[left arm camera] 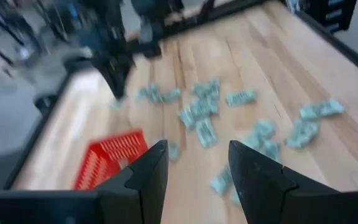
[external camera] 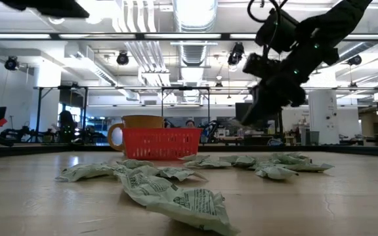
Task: Pick and place Stevia / Truvia into bins
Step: Put the gray stevia packet into the red basket
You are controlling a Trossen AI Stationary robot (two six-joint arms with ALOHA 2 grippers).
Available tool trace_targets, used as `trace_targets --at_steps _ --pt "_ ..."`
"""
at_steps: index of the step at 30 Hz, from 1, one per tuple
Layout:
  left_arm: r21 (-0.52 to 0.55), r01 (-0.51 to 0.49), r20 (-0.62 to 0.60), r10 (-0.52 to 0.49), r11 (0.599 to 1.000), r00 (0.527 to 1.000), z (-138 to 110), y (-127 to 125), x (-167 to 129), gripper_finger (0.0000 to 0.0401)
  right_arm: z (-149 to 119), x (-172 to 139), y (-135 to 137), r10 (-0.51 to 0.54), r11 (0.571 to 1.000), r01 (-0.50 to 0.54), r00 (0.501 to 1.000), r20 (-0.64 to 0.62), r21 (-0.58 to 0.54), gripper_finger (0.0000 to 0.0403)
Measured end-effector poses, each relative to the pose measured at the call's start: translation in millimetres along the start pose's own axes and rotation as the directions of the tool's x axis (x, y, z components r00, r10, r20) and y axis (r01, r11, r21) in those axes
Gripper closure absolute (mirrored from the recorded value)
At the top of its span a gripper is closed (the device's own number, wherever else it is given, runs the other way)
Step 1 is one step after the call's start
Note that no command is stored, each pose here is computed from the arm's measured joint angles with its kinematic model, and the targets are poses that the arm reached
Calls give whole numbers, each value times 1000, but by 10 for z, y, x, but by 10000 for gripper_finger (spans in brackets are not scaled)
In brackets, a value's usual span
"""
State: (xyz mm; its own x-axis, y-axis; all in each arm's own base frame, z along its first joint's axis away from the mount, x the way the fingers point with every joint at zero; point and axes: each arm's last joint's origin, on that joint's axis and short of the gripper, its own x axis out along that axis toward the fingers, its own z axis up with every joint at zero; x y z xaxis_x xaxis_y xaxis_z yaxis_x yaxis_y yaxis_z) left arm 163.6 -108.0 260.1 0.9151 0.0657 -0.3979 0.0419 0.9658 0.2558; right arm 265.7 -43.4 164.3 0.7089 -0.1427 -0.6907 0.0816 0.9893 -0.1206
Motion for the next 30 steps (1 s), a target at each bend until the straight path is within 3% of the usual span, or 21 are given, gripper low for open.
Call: trace_targets --at_steps 5,10,20,30 --pt "-129 76 -123 -92 989 988 -139 -19 -3 248 126 -7 -2 -14 1000 17 992 129 -23 394" --pt "-199 83 -194 -122 977 973 -273 -59 41 248 221 -25 13 -16 999 23 974 225 -27 394" --pt "-182 94 -235 -136 979 962 -317 -115 106 248 382 -78 66 -13 999 30 922 387 -39 394" --pt "-175 96 -233 -136 980 963 -315 -115 106 248 402 -75 91 -5 999 27 913 408 -48 394"
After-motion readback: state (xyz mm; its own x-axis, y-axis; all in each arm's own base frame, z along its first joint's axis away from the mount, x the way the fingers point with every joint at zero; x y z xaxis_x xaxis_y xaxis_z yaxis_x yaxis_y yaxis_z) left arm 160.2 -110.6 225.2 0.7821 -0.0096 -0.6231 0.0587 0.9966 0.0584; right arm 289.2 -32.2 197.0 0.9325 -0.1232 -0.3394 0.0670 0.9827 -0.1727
